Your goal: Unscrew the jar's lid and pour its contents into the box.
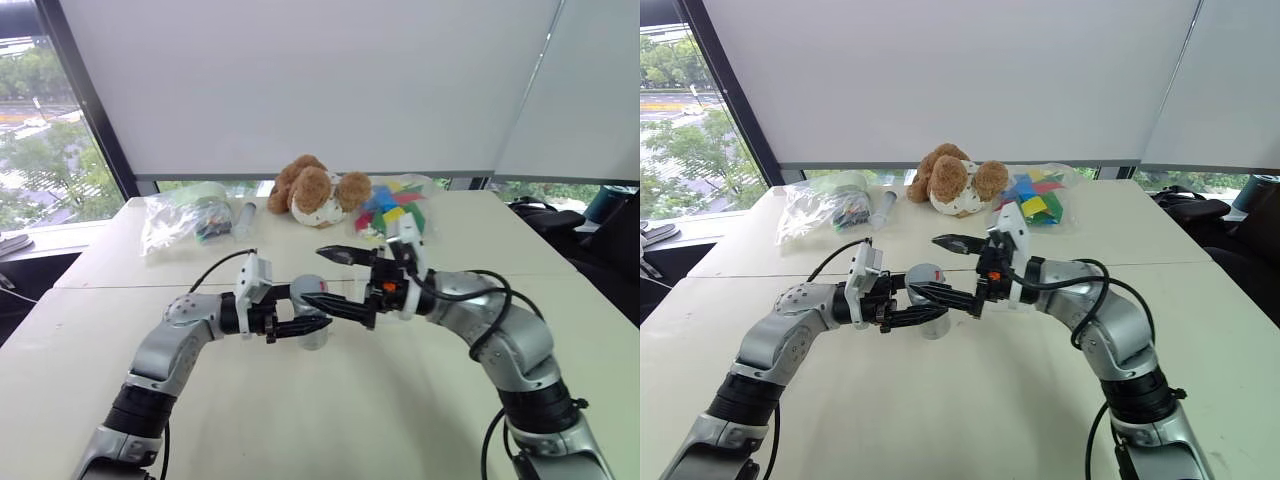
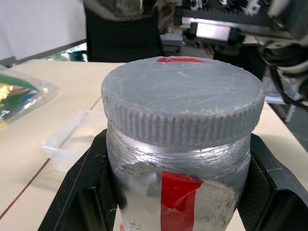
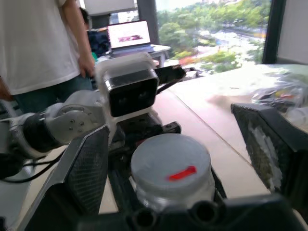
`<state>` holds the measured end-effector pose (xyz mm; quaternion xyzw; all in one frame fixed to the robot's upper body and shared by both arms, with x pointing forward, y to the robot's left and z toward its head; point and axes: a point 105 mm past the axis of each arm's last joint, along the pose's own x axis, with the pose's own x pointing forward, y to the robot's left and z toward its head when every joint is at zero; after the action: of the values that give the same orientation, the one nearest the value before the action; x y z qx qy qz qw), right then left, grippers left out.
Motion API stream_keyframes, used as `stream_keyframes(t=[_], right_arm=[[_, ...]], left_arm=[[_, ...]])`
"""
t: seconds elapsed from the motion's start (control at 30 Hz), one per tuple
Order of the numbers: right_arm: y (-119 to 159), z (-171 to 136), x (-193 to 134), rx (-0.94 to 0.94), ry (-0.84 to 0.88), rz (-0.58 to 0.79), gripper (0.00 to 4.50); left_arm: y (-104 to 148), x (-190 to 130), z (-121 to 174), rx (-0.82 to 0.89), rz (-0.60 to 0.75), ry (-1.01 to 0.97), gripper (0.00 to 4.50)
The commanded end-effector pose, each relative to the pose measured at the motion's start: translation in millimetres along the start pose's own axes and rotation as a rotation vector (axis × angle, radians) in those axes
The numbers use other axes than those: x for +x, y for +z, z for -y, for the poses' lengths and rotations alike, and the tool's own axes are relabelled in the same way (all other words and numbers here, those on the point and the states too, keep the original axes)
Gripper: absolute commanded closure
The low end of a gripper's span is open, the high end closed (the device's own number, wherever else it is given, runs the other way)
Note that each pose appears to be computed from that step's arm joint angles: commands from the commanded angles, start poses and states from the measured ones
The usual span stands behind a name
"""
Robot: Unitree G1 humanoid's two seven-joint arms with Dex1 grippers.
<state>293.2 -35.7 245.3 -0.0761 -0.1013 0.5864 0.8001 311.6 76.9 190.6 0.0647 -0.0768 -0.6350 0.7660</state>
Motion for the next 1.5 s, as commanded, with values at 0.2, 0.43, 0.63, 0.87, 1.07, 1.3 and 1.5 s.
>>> stream_keyframes(t=[0.2,0.43,0.63,0.87,1.07,1.3,1.5], right_arm=[[-0.8,1.2,9.5,-0.025,-0.021,-0.037,0.13],[-4.3,-2.7,13.5,-0.015,0.004,-0.042,0.13],[-6.6,-2.3,13.7,0.008,0.02,-0.047,0.65],[-9.0,-3.9,10.9,0.027,0.039,-0.052,2.19],[-3.5,-8.0,5.6,0.011,0.131,-0.063,2.19],[2.9,-20.3,-5.6,-0.034,0.353,-0.098,2.19],[1.3,-21.9,-7.1,-0.019,0.397,-0.133,2.19]], left_arm=[[8.8,2.3,-1.4,0.033,0.015,-0.01,2.05],[8.5,3.3,-0.1,0.032,0.016,-0.017,2.05],[9.0,3.5,0.2,0.036,0.02,-0.021,2.05],[10.4,2.0,3.5,0.045,0.027,-0.031,2.05],[10.9,-0.2,6.7,0.048,0.026,-0.069,2.05],[13.3,1.3,28.7,0.043,0.014,-0.266,2.05],[16.3,3.4,32.3,0.049,0.021,-0.297,2.05]])
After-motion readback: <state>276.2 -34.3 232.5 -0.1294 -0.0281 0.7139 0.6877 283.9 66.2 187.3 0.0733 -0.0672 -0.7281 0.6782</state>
